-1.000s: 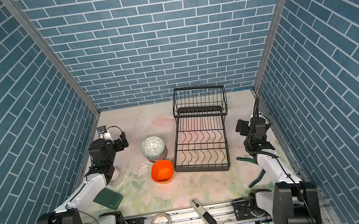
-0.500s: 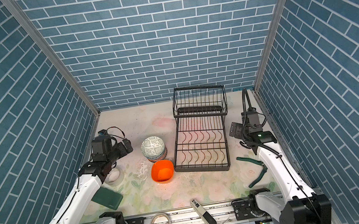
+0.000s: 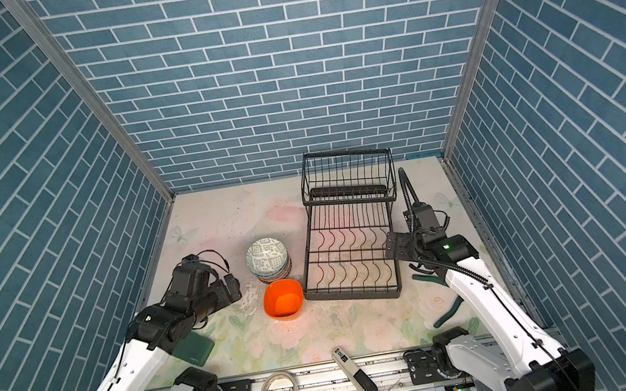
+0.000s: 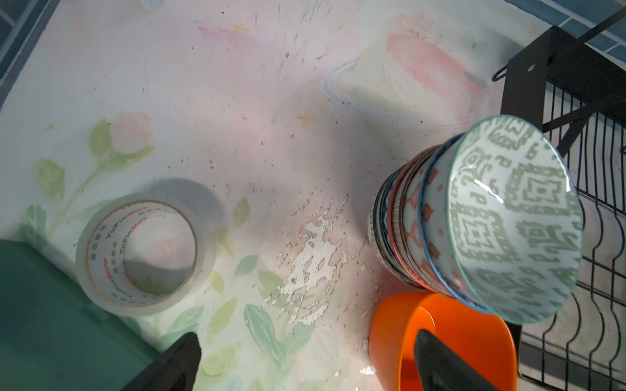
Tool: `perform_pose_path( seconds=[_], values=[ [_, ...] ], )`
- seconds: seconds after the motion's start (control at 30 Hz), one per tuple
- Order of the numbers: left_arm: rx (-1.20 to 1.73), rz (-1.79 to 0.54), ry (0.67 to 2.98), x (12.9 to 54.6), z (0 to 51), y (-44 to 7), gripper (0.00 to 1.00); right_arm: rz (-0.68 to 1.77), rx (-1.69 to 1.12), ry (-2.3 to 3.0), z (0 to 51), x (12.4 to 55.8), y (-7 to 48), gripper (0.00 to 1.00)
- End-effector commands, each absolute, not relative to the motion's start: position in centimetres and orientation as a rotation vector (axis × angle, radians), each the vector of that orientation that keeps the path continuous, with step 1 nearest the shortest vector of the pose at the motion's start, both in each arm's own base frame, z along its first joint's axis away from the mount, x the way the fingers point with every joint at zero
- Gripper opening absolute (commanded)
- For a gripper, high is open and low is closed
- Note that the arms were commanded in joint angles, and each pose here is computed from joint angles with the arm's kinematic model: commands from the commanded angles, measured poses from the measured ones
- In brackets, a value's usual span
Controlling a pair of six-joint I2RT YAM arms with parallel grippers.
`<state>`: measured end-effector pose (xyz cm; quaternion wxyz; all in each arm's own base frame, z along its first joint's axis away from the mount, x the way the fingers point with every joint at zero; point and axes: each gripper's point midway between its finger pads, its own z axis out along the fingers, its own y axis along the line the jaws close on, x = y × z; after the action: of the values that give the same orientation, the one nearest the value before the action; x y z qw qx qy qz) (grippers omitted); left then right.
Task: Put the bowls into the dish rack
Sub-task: 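Reach the left gripper to the orange bowl while the right gripper moves toward the rack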
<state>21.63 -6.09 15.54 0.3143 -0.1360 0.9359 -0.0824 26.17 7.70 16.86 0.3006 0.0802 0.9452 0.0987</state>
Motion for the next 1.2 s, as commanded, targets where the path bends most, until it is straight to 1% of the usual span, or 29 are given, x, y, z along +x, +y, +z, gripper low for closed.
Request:
perform_pose_path(
  seconds=[0.0,0.2,0.5,0.6,0.67,0.73,0.83,0.93,1.13,1.17],
  values=[
    [-0.373,-0.186,2.565,18.8,13.8,-6.0,1.0,0.319,0.248,2.527,17.1,25.7,8.5,0.98],
    [-0.281,-0.232,2.568,18.2,13.4,-9.1,1.0,0.377,0.223,2.533,17.2,26.0,10.1,0.97],
    [-0.146,-0.253,2.554,20.3,10.5,-15.0,0.96,0.382,0.193,2.558,16.7,25.9,11.0,0.97],
    [-0.139,-0.247,2.556,20.8,9.6,-15.9,0.91,0.378,0.192,2.562,16.6,25.7,10.9,0.96],
    [-0.147,-0.245,2.553,21.0,9.0,-16.1,0.85,0.375,0.192,2.565,16.5,25.6,10.9,0.96],
    [-0.157,-0.238,2.555,21.1,8.4,-16.0,0.77,0.373,0.191,2.569,16.4,25.5,10.9,0.96],
    [-0.167,-0.225,2.566,21.0,7.6,-15.9,0.68,0.369,0.189,2.572,16.2,25.6,10.9,0.96],
    [-0.171,-0.225,2.578,20.8,6.9,-16.0,0.64,0.369,0.186,2.579,16.0,25.8,11.1,0.96],
    [-0.205,-0.194,2.602,20.2,5.3,-15.3,0.5,0.384,0.171,2.59,16.0,26.2,11.7,0.96],
    [-0.206,-0.195,2.604,20.1,5.0,-15.3,0.5,0.384,0.167,2.591,16.0,26.2,11.7,0.96]
  ],
)
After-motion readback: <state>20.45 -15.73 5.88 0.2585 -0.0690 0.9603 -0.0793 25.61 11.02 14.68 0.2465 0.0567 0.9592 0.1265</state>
